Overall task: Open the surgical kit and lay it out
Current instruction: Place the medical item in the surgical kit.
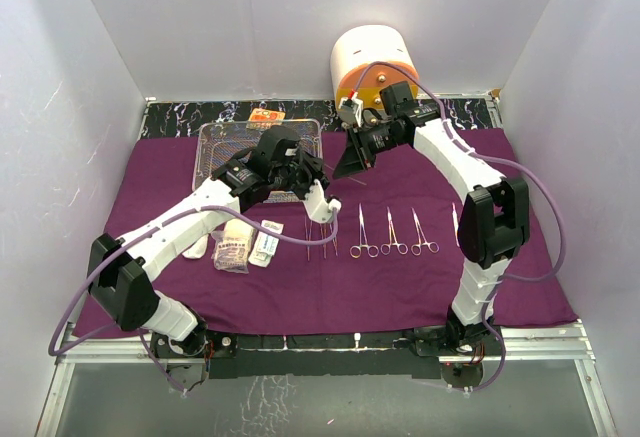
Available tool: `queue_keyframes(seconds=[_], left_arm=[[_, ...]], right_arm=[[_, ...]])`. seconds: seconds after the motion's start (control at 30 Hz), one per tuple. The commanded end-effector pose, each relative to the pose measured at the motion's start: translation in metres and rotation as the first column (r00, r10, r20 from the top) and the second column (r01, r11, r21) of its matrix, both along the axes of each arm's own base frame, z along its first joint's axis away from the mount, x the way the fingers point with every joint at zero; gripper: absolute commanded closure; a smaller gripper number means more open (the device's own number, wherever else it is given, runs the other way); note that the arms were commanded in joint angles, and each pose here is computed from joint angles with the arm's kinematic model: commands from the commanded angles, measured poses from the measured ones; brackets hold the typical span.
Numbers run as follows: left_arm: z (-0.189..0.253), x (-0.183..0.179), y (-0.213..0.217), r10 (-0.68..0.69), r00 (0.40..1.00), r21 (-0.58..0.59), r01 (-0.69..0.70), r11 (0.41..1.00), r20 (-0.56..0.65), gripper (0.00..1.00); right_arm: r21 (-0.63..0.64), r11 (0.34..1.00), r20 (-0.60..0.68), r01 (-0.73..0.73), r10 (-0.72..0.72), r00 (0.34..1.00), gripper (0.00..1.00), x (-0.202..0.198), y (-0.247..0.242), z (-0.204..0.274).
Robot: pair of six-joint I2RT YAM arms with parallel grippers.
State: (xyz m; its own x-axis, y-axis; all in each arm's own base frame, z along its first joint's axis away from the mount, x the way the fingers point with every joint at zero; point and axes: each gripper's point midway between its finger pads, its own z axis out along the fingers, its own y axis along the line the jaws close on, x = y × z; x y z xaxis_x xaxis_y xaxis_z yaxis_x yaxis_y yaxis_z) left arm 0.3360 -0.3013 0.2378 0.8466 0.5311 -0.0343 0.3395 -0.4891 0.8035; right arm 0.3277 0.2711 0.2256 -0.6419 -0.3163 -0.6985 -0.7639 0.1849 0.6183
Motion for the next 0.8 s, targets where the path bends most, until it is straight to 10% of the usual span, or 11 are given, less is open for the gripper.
queue_keyframes(seconds=[0.0, 0.13, 0.53, 0.77], left_arm=[[0.019, -0.013, -0.001, -0.043, 0.999, -0.039, 0.044, 0.998, 0.027, 1.00], [0.018, -0.014, -0.001, -0.040, 0.999, -0.050, 0.041, 0.998, 0.020, 1.00], [0.032, 0.004, 0.011, 0.179, 0.982, -0.158, -0.187, 0.970, -0.063, 0.43], [0.013, 0.028, 0.046, 0.562, 0.762, -0.090, -0.615, 0.783, -0.324, 0.35]], right_arm=[[0.023, 1.000, 0.066, -0.010, 0.009, 0.998, 0.92, 0.007, 0.003, 0.017], [0.011, 1.000, 0.072, -0.003, 0.002, 0.997, 0.97, 0.007, 0.000, 0.013], [-0.181, 0.944, 0.132, 0.276, -0.254, 0.958, 1.00, 0.040, -0.085, -0.031], [-0.379, 0.728, 0.267, 0.571, -0.505, 0.821, 1.00, 0.042, -0.197, -0.071]])
